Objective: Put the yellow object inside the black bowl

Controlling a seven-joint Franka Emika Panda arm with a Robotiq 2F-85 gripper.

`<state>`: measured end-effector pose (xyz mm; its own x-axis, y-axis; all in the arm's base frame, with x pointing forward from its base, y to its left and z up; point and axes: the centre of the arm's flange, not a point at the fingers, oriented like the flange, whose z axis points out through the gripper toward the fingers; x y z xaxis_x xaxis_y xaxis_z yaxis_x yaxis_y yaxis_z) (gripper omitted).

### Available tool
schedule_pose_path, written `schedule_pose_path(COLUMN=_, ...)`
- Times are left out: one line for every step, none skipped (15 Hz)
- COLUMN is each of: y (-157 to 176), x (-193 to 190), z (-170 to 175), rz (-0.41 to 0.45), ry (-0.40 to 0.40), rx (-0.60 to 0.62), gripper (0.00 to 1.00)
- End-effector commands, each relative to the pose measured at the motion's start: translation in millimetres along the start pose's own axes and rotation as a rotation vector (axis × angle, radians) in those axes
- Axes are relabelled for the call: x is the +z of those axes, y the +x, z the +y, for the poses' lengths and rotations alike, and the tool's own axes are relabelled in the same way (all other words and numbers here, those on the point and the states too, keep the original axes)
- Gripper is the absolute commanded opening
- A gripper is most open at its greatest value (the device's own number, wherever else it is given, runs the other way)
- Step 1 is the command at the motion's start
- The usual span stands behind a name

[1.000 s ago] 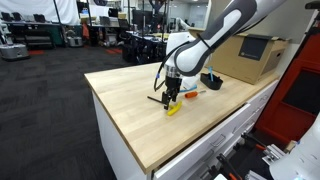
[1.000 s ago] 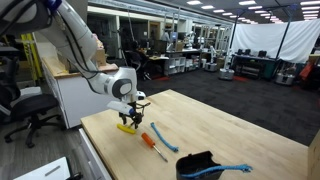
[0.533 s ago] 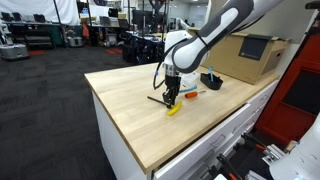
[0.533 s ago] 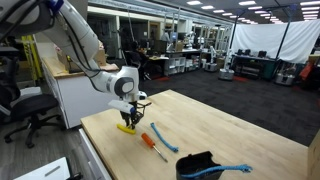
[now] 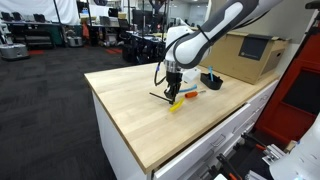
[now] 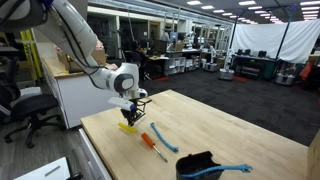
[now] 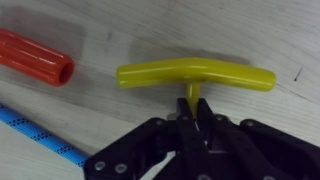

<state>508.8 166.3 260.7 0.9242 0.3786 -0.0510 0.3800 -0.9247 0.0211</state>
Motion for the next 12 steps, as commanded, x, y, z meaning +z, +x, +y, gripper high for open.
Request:
schedule_pose_path(y=-33.0, x=-69.0, z=9.2, rz=-0.004, ry=-0.033, rx=-0.019, gripper=0.03)
schedule_pose_path(y=-39.4, x=-88.2, z=14.0, rz=-0.026, ry=-0.050, rx=-0.021, gripper=0.03)
schedule_pose_path(y=-46.3, x=-106.3, z=19.9, rz=-0.059, ry=-0.069, rx=-0.027, gripper=0.03)
schedule_pose_path(y=-54.5, x=-121.7, z=29.2, rz=-0.126, ry=-0.091, rx=-0.029, gripper=0.03)
schedule_pose_path(y=-62.9, x=-130.7, z=38.6, rz=-0.178, ry=-0.107, rx=-0.030, gripper=0.03)
schedule_pose_path(y=-73.2, x=-135.2, z=50.4, rz=-0.232, ry=-0.117, rx=-0.020, gripper=0.03)
schedule_pose_path(y=-82.2, x=-140.3, z=59.7, rz=-0.265, ry=-0.131, rx=0.003, gripper=0.03)
schedule_pose_path(y=-94.8, x=-145.3, z=77.0, rz=-0.277, ry=-0.126, rx=0.056, gripper=0.03)
schedule_pose_path(y=-103.3, x=-149.0, z=91.5, rz=-0.283, ry=-0.111, rx=0.102, gripper=0.03)
schedule_pose_path(y=-111.5, x=-149.8, z=111.8, rz=-0.275, ry=-0.083, rx=0.168, gripper=0.03)
schedule_pose_path(y=-117.3, x=-150.2, z=128.8, rz=-0.270, ry=-0.063, rx=0.222, gripper=0.03)
schedule_pose_path(y=-123.9, x=-148.2, z=150.9, rz=-0.266, ry=-0.029, rx=0.281, gripper=0.03)
